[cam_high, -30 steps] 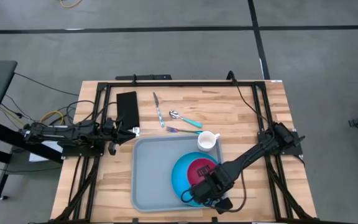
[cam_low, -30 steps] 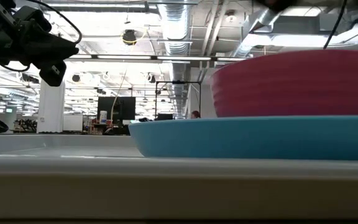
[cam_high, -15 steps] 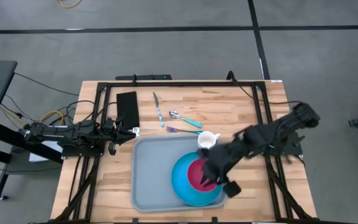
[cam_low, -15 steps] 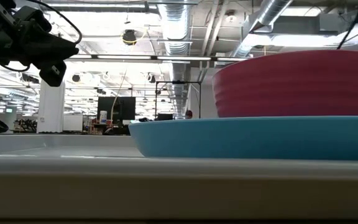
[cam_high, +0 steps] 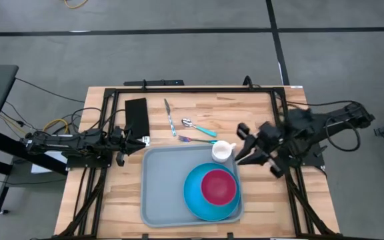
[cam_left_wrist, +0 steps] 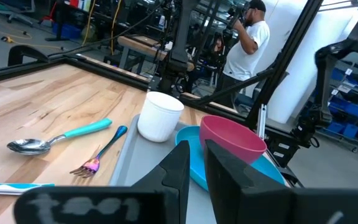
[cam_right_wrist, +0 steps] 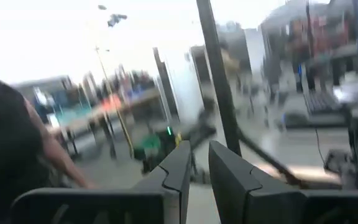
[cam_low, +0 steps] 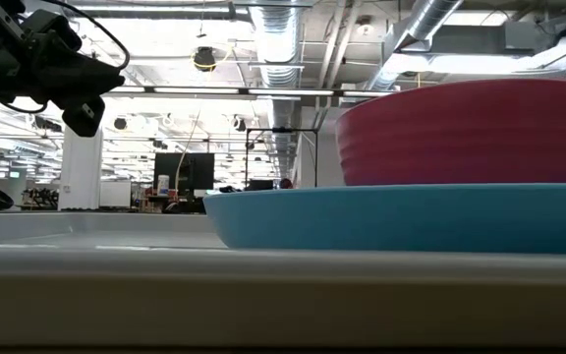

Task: Set up tray
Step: Put the black napkin on the gray serving tray to the left of the blue plate

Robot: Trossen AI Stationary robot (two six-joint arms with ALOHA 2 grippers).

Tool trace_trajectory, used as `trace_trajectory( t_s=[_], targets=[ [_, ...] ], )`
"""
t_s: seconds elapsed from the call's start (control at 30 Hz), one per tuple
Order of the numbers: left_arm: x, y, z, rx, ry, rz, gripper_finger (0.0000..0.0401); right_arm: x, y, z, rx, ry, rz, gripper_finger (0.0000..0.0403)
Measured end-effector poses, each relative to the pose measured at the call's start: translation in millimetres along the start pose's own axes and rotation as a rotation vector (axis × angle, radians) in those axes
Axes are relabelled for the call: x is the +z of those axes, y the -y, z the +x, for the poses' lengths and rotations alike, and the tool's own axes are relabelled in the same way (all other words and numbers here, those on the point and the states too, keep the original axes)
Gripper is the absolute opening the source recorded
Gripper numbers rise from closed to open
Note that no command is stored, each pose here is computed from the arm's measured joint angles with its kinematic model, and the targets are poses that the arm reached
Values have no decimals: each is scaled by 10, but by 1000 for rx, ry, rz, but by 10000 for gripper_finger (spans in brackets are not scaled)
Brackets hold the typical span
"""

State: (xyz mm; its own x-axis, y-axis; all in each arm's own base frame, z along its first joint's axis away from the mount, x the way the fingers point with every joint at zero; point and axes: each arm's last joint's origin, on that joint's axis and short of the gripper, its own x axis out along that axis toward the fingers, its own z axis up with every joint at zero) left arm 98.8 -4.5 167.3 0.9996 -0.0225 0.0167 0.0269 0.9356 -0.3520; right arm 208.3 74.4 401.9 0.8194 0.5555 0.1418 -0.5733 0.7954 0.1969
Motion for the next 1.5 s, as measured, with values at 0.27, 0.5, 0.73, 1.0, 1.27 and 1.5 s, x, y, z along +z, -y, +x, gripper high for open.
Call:
trace_trajectory(
  t_s=[0.27,0.5,0.73,1.0,1.27,1.5],
  targets=[
    [1,0,0,0,0,0,36,-257,-21,-480,-2,115,-1,51],
    [1,0,0,0,0,0,36,-523,20,-906,-76,135,-20,51],
    [1,0,0,0,0,0,36,-686,-22,-1237,-90,263,-110,51],
    [0,0,0,0,0,0,36,-994,-39,-1487,-72,416,-187,51],
    [0,0,0,0,0,0,36,-1294,-23,-1612,-59,440,-194,51],
    [0,0,0,0,0,0,36,-1510,6,-1658,-24,456,-168,51]
  ],
)
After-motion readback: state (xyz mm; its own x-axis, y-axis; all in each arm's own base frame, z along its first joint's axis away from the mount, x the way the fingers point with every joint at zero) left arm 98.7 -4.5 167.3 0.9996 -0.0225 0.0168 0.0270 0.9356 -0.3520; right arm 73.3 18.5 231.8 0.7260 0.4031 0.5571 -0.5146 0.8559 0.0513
